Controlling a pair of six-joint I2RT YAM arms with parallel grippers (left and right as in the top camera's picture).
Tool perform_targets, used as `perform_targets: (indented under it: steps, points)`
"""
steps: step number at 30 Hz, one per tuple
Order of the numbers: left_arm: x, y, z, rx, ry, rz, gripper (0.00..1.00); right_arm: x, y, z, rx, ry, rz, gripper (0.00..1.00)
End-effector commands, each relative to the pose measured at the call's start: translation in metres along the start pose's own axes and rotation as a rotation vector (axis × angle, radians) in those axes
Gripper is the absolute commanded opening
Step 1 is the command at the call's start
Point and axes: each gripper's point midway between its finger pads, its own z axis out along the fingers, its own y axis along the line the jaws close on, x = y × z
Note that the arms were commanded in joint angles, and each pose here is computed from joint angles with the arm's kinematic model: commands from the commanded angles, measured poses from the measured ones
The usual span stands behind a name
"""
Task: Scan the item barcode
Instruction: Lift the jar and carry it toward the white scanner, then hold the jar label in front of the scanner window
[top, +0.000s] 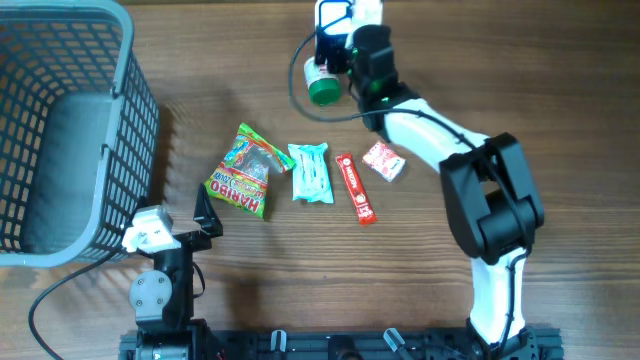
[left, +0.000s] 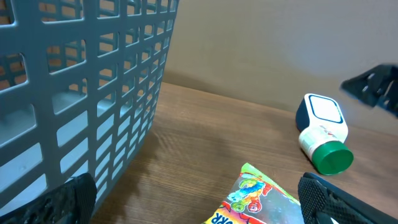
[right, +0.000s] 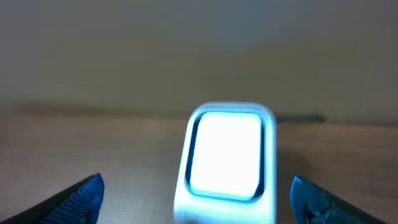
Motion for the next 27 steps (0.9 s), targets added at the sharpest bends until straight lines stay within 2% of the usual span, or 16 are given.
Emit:
perform_targets:
  steps: [1, 5, 8, 13, 22, 27]
  points:
    - [-0.001, 0.002, 0.0, -0.01, -0.007, -0.002, 1.0, 0.017, 0.043, -0.01, -0.034, 0.062, -0.094, 1.0]
    - [-0.001, 0.002, 0.0, -0.01, -0.007, -0.002, 1.0, 0.039, 0.043, -0.01, 0.008, 0.122, -0.109, 1.0]
    - [-0.001, 0.002, 0.0, -0.01, -0.007, -0.002, 1.0, 0.033, 0.023, -0.007, 0.098, 0.086, -0.109, 1.0]
    - [-0.001, 0.002, 0.0, -0.01, -0.007, -0.002, 1.0, 0.041, 0.022, -0.001, 0.058, 0.107, -0.097, 1.0]
    - [-0.001, 0.002, 0.0, -0.01, -0.007, -0.002, 1.0, 0.126, 0.014, 0.014, 0.06, 0.293, -0.024, 1.0]
    - [-0.001, 0.002, 0.0, -0.01, -0.007, -0.002, 1.0, 0.133, 0.013, 0.017, 0.059, 0.291, -0.024, 0.97]
